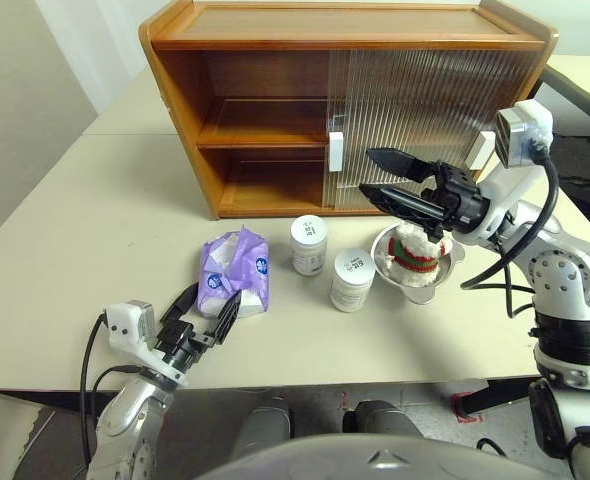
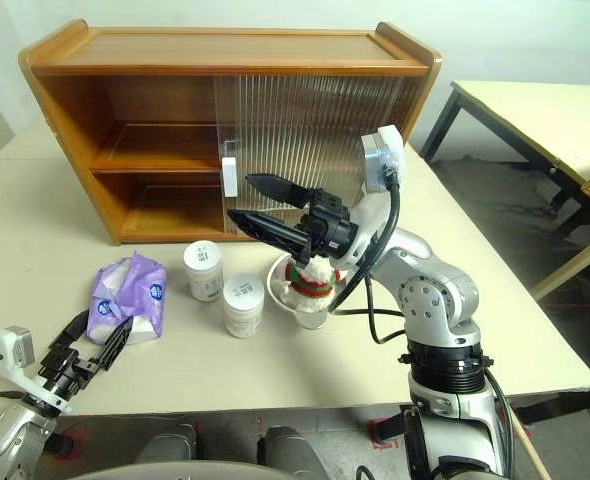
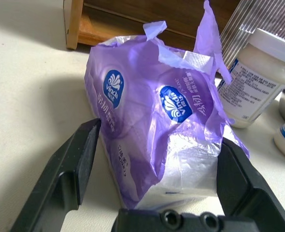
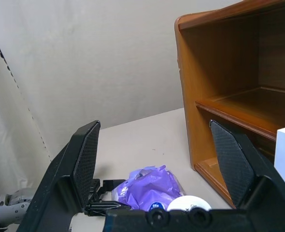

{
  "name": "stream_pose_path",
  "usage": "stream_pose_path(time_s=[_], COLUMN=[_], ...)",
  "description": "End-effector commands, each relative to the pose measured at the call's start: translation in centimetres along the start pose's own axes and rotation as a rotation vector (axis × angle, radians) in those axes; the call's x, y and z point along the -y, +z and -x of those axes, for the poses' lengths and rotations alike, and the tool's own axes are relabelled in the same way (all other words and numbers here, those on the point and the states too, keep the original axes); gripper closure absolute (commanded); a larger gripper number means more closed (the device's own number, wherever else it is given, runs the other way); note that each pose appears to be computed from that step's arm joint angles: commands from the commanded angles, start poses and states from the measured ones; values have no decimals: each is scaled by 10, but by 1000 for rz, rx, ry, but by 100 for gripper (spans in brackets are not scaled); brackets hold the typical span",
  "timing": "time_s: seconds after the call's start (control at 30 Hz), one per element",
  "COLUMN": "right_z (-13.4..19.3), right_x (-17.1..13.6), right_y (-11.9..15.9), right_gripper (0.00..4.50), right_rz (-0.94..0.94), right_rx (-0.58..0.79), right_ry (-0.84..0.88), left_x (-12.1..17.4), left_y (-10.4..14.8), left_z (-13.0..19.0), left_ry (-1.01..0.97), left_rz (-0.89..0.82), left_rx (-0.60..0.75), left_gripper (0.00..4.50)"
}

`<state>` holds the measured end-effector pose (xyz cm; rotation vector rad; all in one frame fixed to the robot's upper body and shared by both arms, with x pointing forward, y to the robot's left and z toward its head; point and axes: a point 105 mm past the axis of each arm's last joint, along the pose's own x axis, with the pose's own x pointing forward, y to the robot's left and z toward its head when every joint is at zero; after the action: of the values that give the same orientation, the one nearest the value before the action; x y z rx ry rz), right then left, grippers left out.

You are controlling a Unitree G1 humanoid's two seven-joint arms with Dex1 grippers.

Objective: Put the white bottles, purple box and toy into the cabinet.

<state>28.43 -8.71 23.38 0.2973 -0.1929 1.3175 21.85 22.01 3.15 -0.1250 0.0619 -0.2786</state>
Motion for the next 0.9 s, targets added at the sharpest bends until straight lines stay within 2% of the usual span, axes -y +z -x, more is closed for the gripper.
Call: stream_pose_path(time_s=[0.03,0.27,0.4,0.53,0.63,0.73,0.9], right_z=[0,0,-1,-1,-2,-3,-4], right_x=[-2,-2,-1,-1,0,0,-1], right_y=[3,2,1,1,1,0,-1], right_gripper=[0,0,0,0,0,0,0], right_rz=[17,16,15,14,14,13,11], right_rx=[-4,-4,-4,-4,-5,-5,-3], right_ry=[-3,-5,-3,0,3,5,8], left_x=[-4,-5,-6,-8,-7,-2,3], left_y=[-16,-2,19,43,72,112,156], left_z=[5,-2,-12,-22,-32,-47,-64], left_ry=[24,7,-11,-19,-37,-73,-81], left_rz=[22,7,-14,-23,-31,-31,14], left_rx=[-68,-20,38,99,167,253,336], left_gripper=[94,332,449,449,449,449,449])
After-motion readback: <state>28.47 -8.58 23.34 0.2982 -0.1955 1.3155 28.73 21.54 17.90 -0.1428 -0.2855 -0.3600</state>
